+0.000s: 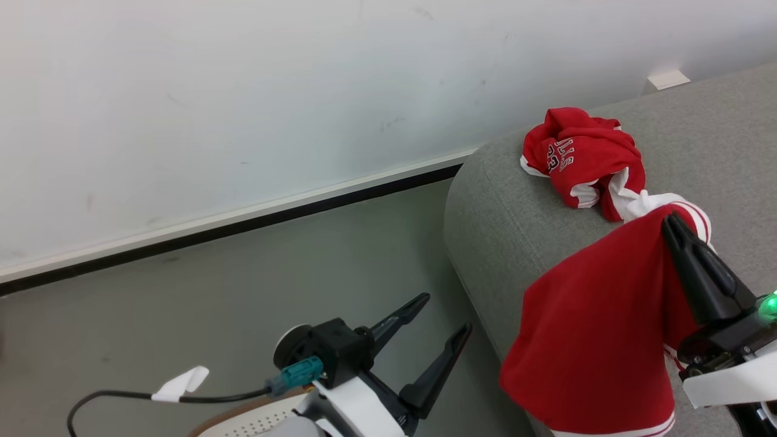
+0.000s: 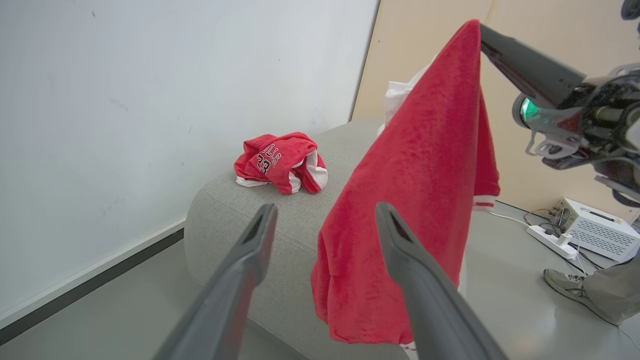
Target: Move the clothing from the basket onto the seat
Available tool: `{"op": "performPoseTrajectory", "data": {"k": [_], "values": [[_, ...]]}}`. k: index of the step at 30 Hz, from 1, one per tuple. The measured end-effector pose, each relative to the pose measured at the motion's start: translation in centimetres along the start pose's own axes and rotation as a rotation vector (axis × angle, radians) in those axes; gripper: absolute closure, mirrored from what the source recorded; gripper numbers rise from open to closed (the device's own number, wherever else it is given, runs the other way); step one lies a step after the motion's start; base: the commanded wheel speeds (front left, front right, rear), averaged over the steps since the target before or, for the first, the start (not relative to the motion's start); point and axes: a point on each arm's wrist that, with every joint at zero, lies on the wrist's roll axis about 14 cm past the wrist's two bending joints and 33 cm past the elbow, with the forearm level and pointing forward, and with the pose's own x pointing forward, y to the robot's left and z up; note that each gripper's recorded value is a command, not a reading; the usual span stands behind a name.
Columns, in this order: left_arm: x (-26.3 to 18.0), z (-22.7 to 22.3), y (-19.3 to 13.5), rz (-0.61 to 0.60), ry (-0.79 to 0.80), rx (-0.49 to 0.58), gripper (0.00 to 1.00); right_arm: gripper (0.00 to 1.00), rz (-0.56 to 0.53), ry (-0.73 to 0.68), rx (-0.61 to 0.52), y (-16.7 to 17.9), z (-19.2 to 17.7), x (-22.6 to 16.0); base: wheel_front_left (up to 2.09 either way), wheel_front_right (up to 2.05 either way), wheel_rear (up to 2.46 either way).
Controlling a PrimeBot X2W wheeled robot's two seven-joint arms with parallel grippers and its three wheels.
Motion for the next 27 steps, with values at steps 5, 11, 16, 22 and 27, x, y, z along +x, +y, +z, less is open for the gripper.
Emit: {"op": "performPoseTrajectory", "data": {"k": [5,11,16,22,27], "values": [[-0.2,-0.3,0.5,0.002,0.004,-0.003,0.00,1.00,-0.008,-0.018,-0.050,-0.7,1.1,1.9,0.00,0.00,0.00],[-0.4,-0.6,2.0,0.025,0.007,-0.007,0.00,1.00,-0.003,-0.047,-0.165,-2.0,3.9,5.0,0.00,0.00,0.00],[-0.6,-1.5,3.7,0.041,0.028,-0.015,0.00,1.00,-0.024,-0.131,-0.263,-4.0,8.5,8.5,0.00,0.00,0.00],[-0.8,-2.7,6.0,0.061,0.054,-0.033,0.00,1.00,-0.103,-0.168,-0.362,-8.0,12.3,12.5,0.00,0.00,0.00],[-1.3,-4.4,8.3,0.089,0.081,-0.055,0.00,1.00,-0.232,-0.181,-0.415,-13.1,13.6,14.6,0.00,0.00,0.00]]}}
